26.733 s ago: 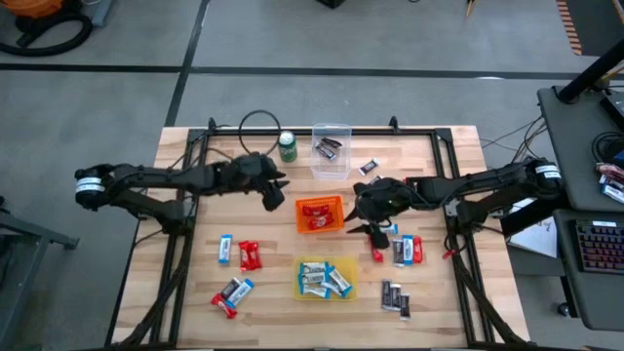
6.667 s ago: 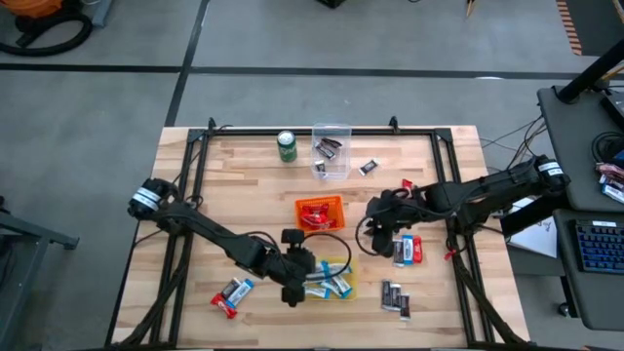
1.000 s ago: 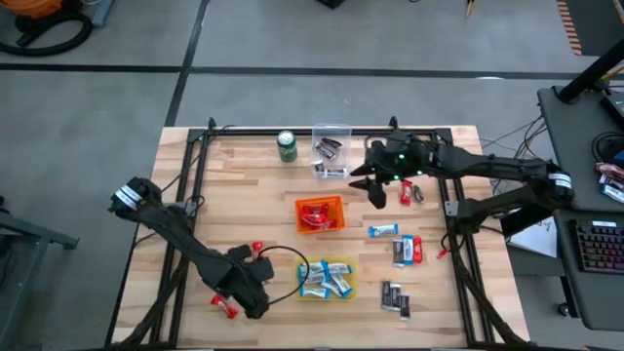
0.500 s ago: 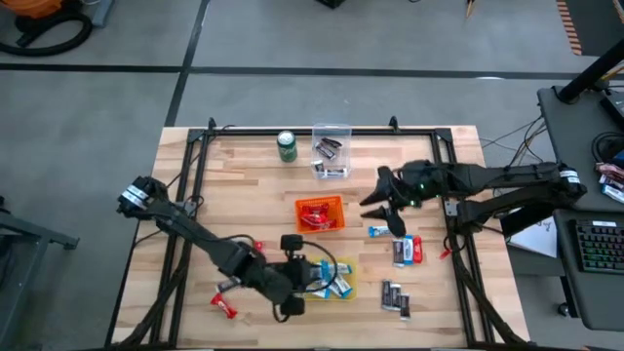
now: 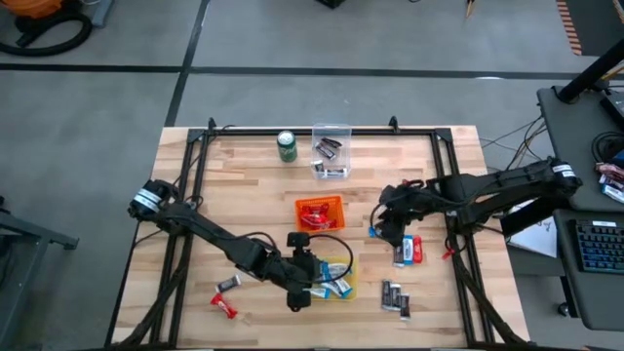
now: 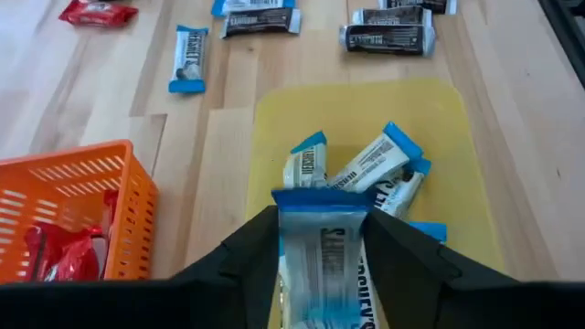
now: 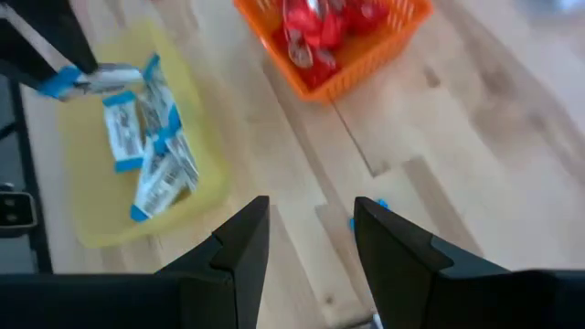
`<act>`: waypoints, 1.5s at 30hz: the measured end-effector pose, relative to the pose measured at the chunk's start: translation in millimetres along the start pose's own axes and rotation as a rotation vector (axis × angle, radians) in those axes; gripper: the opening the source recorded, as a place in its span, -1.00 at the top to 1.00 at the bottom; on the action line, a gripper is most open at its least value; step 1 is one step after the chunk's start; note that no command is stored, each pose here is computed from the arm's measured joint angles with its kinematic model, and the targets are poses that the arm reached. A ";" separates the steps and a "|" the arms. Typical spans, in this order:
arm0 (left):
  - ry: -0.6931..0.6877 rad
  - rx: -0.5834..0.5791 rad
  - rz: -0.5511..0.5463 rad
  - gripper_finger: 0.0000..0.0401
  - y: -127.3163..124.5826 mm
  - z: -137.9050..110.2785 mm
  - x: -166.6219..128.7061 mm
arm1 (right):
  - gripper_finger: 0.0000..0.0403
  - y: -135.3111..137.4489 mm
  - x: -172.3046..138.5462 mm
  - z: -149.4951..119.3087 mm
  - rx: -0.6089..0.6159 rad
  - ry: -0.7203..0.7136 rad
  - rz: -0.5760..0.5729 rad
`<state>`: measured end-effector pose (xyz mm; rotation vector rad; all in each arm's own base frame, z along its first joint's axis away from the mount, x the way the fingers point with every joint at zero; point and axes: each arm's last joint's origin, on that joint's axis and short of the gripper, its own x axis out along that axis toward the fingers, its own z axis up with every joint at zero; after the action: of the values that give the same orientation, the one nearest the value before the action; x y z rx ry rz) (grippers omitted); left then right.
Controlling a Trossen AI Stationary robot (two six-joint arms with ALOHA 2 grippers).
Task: Sort candy
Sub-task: Put the white candy into the yellow bin
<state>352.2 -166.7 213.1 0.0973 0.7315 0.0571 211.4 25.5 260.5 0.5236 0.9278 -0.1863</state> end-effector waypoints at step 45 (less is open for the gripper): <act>-0.397 0.230 -0.061 0.17 -2.8 -18.1 -100.8 | 0.45 -39.3 112.4 -84.1 -0.419 0.180 -0.292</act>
<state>265.2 -176.8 266.3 0.2974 0.3411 -0.1029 203.6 42.0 115.9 0.0149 1.1816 -0.2034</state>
